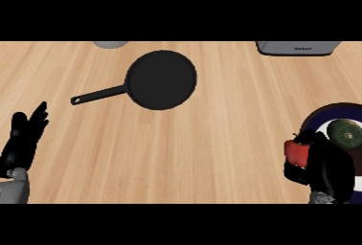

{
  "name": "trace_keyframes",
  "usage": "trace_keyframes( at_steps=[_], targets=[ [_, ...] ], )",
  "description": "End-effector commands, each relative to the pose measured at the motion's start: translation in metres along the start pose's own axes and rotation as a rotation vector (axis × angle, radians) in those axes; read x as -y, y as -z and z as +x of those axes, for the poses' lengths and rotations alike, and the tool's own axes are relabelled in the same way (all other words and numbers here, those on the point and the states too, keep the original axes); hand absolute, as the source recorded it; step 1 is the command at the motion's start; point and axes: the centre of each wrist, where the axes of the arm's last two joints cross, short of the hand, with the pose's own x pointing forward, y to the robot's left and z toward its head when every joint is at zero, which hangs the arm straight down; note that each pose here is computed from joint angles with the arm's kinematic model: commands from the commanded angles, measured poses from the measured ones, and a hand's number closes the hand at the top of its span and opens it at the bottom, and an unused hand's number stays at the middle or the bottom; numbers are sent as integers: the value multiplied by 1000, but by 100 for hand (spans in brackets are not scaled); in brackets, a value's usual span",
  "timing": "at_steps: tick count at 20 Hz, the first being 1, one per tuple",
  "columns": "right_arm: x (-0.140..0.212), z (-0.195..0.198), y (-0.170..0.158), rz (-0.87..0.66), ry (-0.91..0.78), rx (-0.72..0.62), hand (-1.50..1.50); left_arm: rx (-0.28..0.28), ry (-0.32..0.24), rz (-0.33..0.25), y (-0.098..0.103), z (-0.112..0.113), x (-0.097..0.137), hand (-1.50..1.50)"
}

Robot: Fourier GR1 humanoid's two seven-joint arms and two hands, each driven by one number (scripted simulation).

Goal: Pick the bell pepper from the plate and place it in the pan

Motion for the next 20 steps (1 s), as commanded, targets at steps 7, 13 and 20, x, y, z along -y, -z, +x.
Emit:
trace_keyframes(
  at_steps=[7, 13, 20],
  targets=[
    [45, 142, -84, -257, 145, 34, 150, 35, 3, -30, 7, 20, 8, 0],
    [48, 201, -73, -266, 228, -20, 150, 52, 4, -58, 13, 21, 28, 0],
    [53, 231, -18, -225, 346, -59, 150, 59, 7, -51, 17, 35, 18, 0]
  ],
)
